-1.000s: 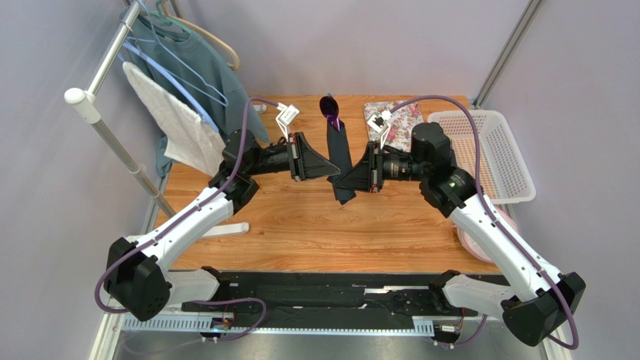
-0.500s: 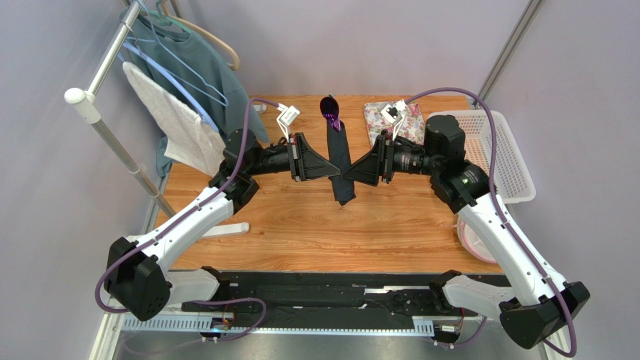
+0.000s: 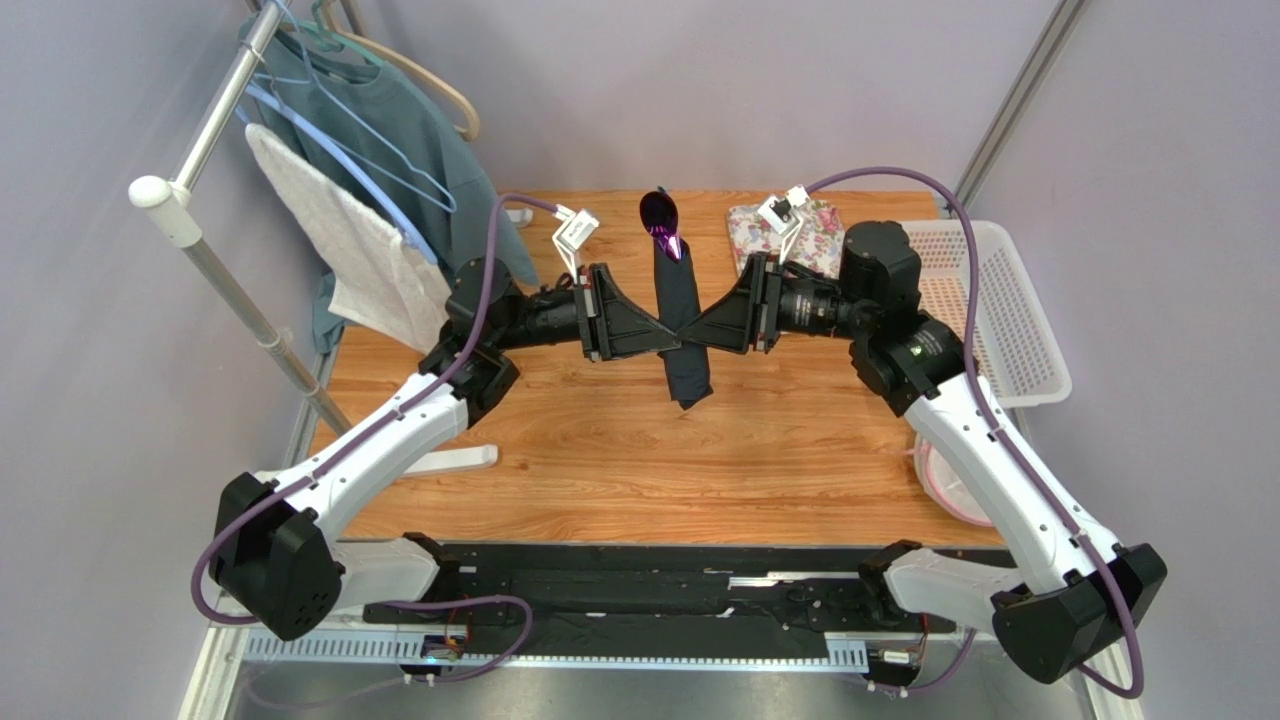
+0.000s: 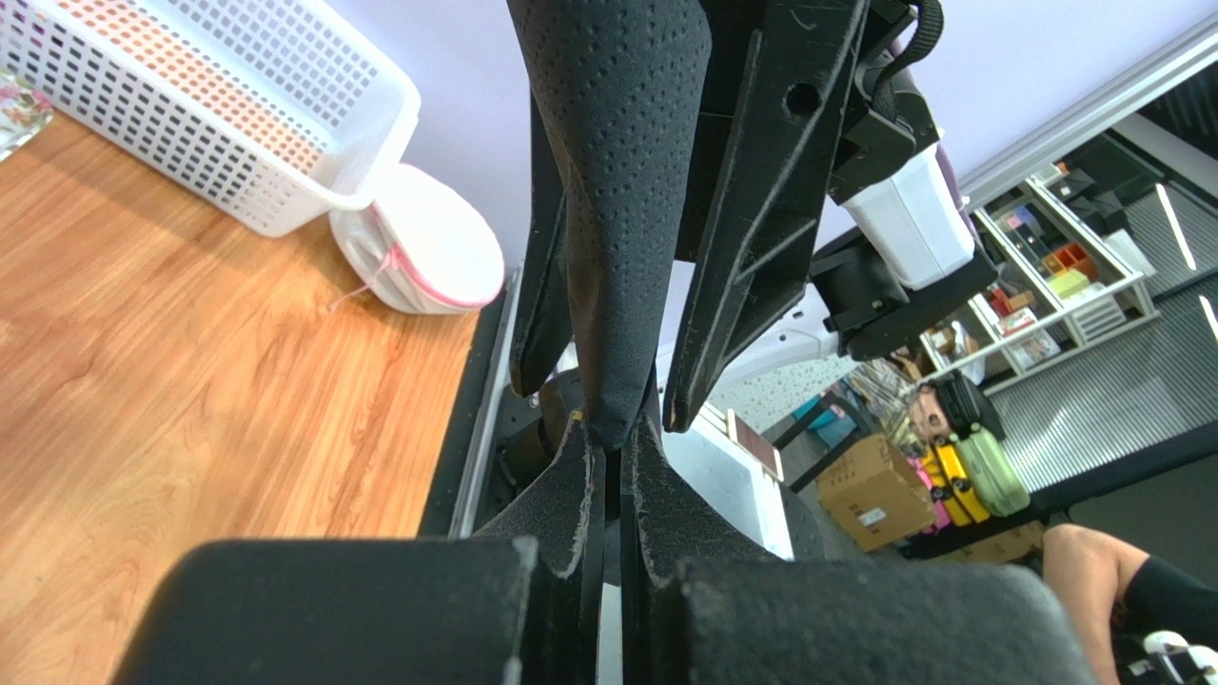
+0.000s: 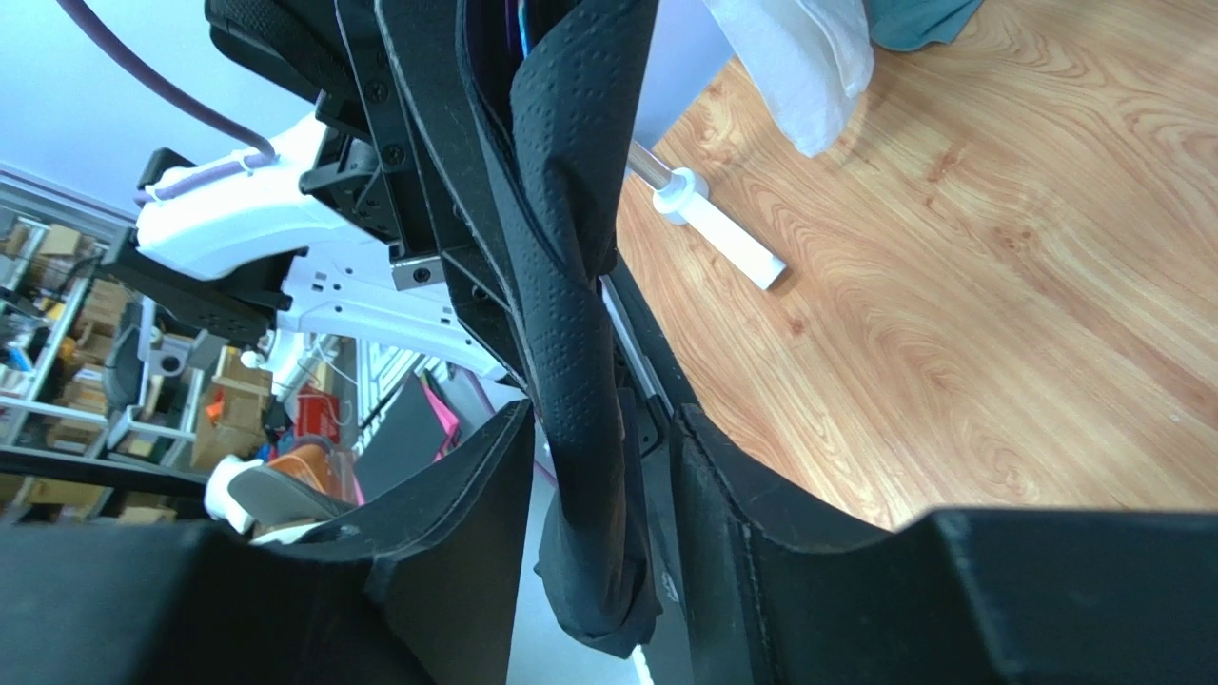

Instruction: Place the utensils on the paper napkin and roll it up

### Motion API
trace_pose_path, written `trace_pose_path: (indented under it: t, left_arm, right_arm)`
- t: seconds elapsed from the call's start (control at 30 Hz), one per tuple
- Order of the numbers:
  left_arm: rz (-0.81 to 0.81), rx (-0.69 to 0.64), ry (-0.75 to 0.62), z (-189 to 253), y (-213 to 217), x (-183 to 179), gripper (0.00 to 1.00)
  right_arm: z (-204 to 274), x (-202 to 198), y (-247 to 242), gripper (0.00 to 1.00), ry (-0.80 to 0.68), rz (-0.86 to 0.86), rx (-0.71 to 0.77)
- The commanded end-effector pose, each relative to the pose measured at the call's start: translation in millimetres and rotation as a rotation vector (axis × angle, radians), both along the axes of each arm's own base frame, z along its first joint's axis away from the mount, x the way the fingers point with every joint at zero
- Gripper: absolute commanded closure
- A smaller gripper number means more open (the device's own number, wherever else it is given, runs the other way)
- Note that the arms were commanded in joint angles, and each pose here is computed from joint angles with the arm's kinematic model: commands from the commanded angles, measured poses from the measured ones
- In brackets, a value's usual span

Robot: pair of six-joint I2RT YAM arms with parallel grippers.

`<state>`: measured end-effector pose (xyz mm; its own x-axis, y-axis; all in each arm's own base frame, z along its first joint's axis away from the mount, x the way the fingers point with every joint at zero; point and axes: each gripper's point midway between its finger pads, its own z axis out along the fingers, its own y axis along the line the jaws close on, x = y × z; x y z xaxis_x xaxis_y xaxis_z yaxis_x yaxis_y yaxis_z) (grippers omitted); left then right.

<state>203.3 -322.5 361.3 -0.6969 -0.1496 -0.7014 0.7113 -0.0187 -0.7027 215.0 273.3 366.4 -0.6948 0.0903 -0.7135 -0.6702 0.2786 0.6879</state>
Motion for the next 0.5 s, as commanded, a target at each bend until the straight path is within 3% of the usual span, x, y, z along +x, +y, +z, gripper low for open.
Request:
trace_pose_path:
  t: [0.0, 0.13, 0.33, 0.4, 0.47]
  left_arm:
    - [-0.014, -0.062, -0.092, 22.3, 2.0, -4.8, 1.0]
    - [-0.017, -0.067, -0.095, 23.9, 2.4, -6.0, 1.0]
    - [-0.014, -0.069, -0.097, 25.7, 2.4, -5.5, 1.0]
    - [-0.014, -0.066, -0.092, 25.2, 1.4, -4.6, 1.0]
    - [-0.013, -0.067, -0.092, 25.8, 1.1, -4.0, 1.0]
  right_arm:
    - [26.1, 3.3, 5.1, 0.59, -0.008, 0.003, 0.081]
    - [24.7, 4.7, 6.8, 0.64, 0.03, 0.002, 0.097]
    - [20.8, 5.8, 8.0, 0.87, 0.043, 0.003, 0.095]
    - [18.9, 5.2, 8.1, 0.99, 0.044, 0.007, 0.089]
    - [16.6, 5.7, 6.7, 1.0, 0.033, 0.0, 0.074]
